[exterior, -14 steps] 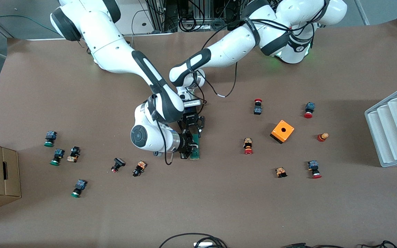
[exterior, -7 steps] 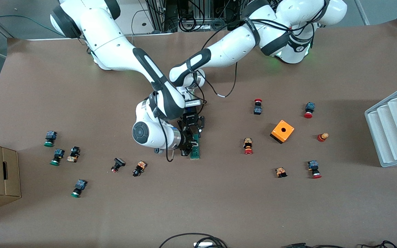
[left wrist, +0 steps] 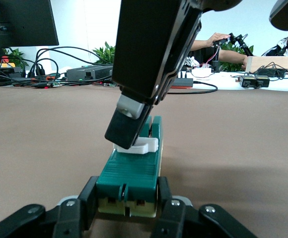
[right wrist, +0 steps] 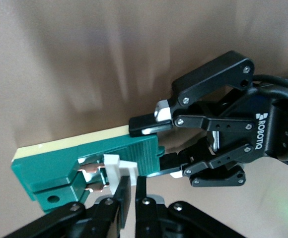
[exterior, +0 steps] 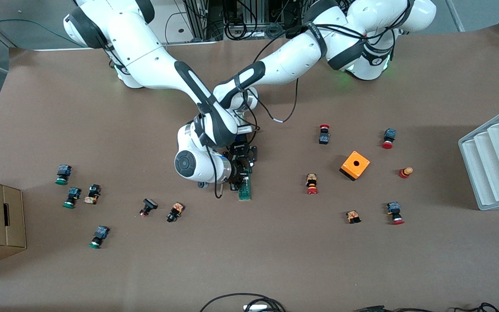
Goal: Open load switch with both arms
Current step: 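Open and withdraw the right gripper while the left gripper lifts off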
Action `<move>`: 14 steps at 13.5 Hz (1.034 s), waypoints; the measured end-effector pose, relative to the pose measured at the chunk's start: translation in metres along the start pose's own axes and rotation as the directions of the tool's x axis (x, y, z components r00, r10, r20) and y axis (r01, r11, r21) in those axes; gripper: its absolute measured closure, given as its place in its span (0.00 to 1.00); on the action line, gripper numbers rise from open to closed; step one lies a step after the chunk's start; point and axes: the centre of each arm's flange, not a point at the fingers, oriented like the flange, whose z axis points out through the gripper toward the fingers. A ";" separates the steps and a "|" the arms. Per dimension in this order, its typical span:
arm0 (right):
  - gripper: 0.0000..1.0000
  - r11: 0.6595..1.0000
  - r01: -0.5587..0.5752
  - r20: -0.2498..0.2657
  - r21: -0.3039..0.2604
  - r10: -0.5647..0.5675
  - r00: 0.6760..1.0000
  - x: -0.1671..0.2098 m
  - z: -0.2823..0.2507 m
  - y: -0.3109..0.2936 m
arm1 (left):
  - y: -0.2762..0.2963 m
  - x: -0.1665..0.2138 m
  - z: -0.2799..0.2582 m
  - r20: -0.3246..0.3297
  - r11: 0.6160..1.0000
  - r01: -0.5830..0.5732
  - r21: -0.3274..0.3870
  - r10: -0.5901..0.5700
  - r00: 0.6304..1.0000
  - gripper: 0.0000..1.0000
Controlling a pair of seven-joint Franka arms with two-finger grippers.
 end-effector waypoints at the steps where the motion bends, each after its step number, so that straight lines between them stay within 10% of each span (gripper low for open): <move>1: 0.88 1.000 0.000 0.000 0.000 0.000 1.000 0.000 0.000 0.000 | 0.000 0.000 0.000 0.000 1.000 0.000 0.000 0.000 1.000 0.47; 7: 0.85 1.000 -0.001 0.001 0.000 0.001 1.000 0.000 -0.001 0.000 | 0.000 0.000 0.000 0.004 1.000 0.000 -0.003 0.000 1.000 0.45; 10: 0.59 1.000 0.000 -0.001 -0.031 0.000 1.000 0.000 -0.009 0.001 | 0.001 0.000 0.000 0.005 1.000 0.001 -0.004 -0.001 1.000 0.40; 14: 0.14 0.993 0.099 -0.047 0.069 -0.096 0.994 0.015 -0.084 -0.031 | 0.003 0.003 0.001 0.003 1.000 0.007 -0.005 -0.007 1.000 0.02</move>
